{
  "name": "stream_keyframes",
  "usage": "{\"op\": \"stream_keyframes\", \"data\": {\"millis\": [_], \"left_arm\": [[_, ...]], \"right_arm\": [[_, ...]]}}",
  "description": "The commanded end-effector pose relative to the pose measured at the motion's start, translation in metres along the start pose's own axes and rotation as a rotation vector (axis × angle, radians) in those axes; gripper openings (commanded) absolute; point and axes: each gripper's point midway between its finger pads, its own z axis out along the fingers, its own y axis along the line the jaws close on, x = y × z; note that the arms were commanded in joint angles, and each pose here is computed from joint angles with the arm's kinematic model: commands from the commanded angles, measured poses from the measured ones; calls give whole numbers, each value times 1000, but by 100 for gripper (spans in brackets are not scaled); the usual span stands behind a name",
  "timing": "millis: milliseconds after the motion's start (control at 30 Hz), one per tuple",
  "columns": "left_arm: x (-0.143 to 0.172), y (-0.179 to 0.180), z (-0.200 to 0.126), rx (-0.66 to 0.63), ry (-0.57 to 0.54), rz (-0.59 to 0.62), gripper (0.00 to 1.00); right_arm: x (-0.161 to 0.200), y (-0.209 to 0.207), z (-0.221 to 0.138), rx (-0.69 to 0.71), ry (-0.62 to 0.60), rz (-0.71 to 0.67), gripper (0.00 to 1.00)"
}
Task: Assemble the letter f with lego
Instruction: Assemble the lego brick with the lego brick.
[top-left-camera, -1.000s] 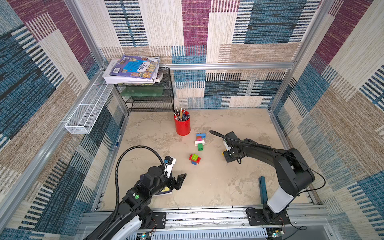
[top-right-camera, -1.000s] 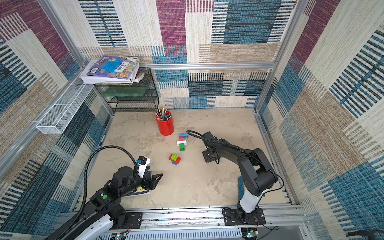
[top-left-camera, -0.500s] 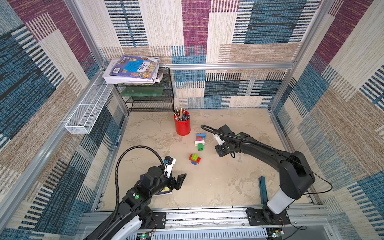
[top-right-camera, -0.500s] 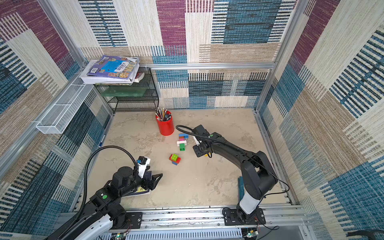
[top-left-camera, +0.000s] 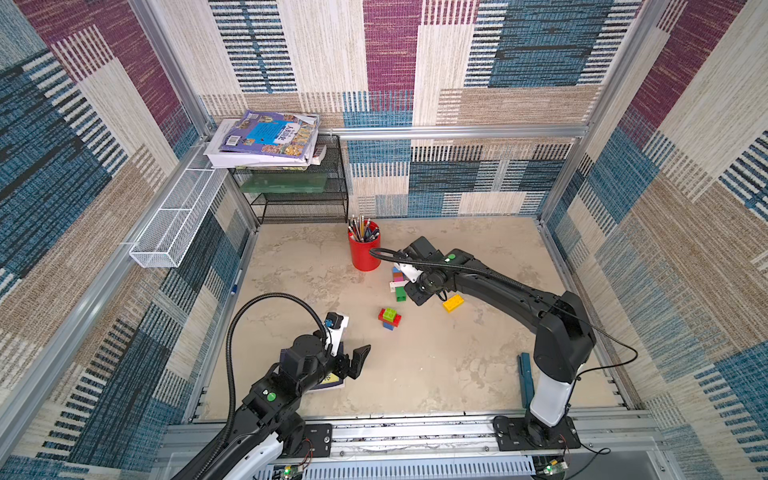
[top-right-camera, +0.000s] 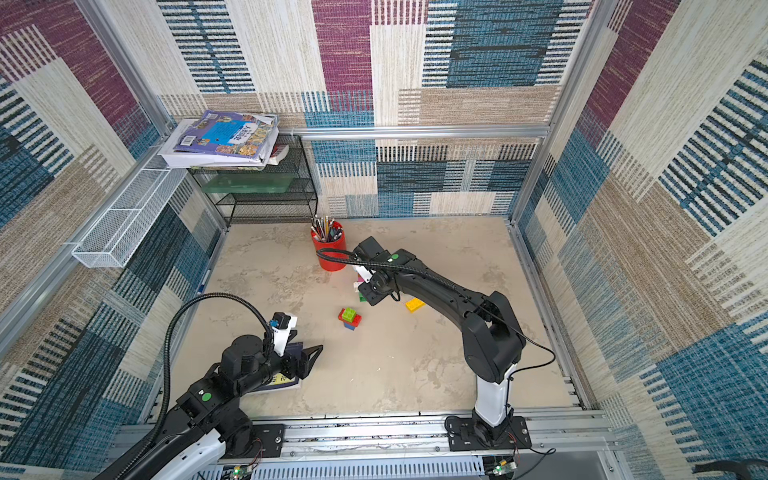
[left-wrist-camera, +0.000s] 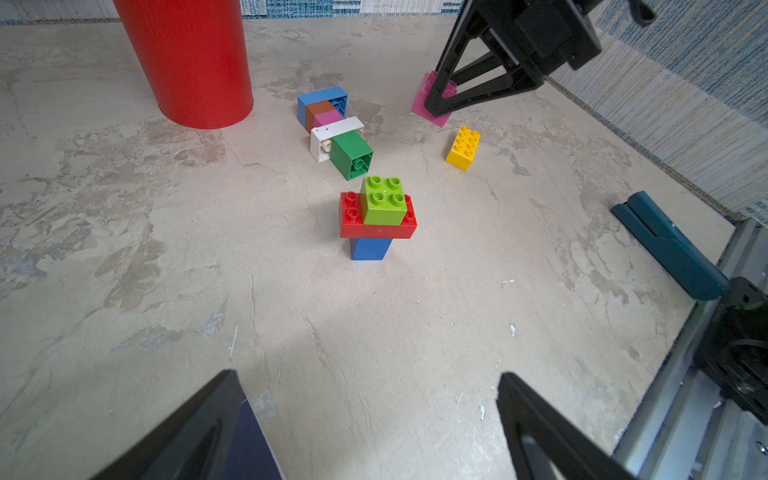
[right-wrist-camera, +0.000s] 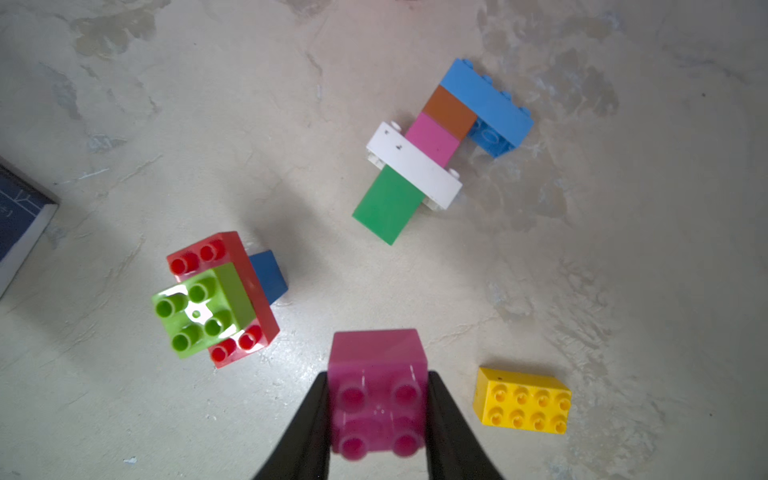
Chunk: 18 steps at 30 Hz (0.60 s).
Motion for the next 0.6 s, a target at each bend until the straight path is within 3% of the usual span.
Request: {"op": "stream_keyframes", "data": {"millis": [0,567], "left_arm": [[-3,2,1,-10,-13,0,99],[-3,2,2,-12,-5,0,99]], "right_arm": [[-5,11,-1,-5,11,-82,27],[-16,64,14,-68,69,-287,27]]}}
